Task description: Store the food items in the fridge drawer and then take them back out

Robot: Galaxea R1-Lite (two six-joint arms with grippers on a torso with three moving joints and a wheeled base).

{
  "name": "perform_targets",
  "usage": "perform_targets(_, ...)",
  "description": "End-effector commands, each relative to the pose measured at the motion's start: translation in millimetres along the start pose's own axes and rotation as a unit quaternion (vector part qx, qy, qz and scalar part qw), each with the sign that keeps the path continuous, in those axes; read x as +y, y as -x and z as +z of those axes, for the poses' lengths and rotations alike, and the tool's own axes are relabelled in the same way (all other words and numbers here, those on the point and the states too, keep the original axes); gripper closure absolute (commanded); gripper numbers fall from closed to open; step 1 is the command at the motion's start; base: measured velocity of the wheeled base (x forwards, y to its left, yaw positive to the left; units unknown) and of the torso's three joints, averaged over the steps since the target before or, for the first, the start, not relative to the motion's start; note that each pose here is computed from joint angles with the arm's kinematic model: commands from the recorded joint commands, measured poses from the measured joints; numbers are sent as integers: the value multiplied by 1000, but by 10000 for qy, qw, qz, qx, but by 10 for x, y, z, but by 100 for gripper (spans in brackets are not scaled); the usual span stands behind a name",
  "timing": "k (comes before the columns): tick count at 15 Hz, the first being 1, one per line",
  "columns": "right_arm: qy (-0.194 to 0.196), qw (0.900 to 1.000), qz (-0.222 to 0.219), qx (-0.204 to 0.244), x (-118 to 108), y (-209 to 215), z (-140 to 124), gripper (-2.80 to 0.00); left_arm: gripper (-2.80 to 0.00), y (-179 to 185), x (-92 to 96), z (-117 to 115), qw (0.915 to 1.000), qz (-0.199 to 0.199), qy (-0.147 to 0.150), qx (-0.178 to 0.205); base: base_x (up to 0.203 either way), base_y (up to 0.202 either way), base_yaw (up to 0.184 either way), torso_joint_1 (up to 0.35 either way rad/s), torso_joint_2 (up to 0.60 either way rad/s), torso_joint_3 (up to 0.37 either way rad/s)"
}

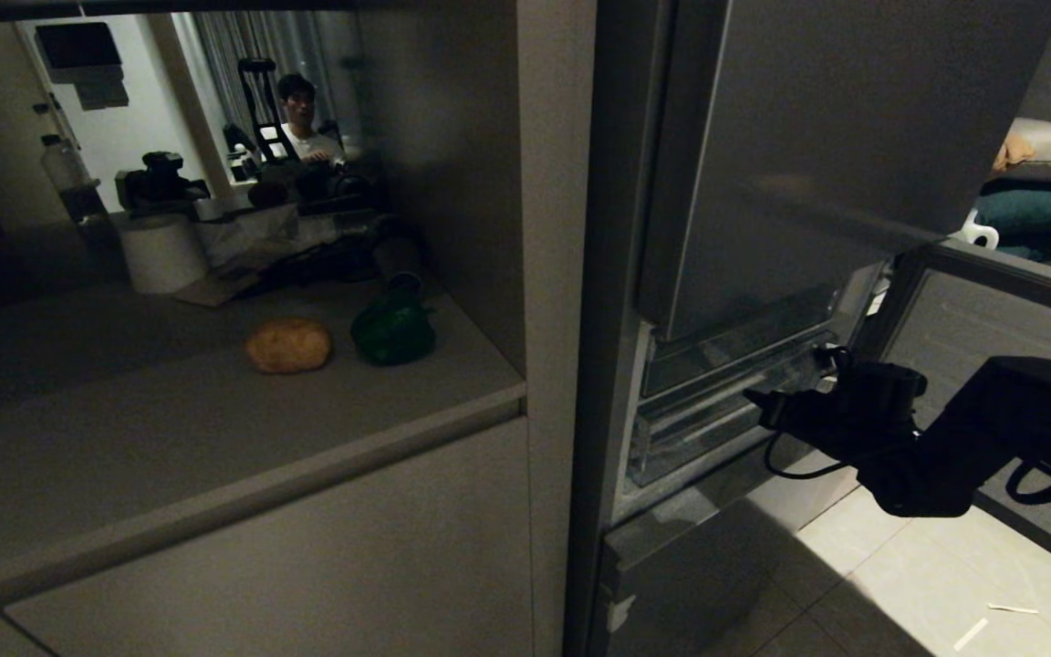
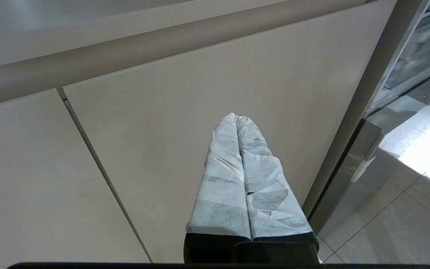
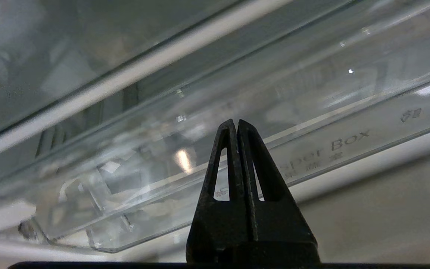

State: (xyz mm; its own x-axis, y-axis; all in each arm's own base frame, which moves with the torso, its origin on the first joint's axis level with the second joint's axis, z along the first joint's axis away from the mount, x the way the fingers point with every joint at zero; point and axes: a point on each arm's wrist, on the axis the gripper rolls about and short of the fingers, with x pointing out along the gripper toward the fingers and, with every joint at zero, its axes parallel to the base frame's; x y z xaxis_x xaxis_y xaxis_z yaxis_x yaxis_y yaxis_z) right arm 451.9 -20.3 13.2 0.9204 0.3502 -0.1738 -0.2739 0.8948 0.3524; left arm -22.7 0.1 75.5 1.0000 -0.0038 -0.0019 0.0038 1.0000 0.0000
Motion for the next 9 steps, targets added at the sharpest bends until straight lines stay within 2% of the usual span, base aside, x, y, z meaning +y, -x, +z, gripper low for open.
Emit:
perform_targets(1,-145,9999,26,39,-34,-61,-145,0,0,-1,0,0,10000,0,0,6,0,0,0,0,0,0)
perform_targets(3,-222,9997,-137,-23,-4,17,-107,0,0,-1,0,0,10000,3,0,5,0,0,0,0,0,0)
perform_targets(5,-268,9992,-262,-106,71,193,41,0,0,-1,0,2,10000,-1,0,-1,0,0,0,0,0,0)
perform_targets(9,-344,9972,-606,-289,225,894,474,0,0,-1,0,2,10000,4,0,-2,0,0,0,0,0,0)
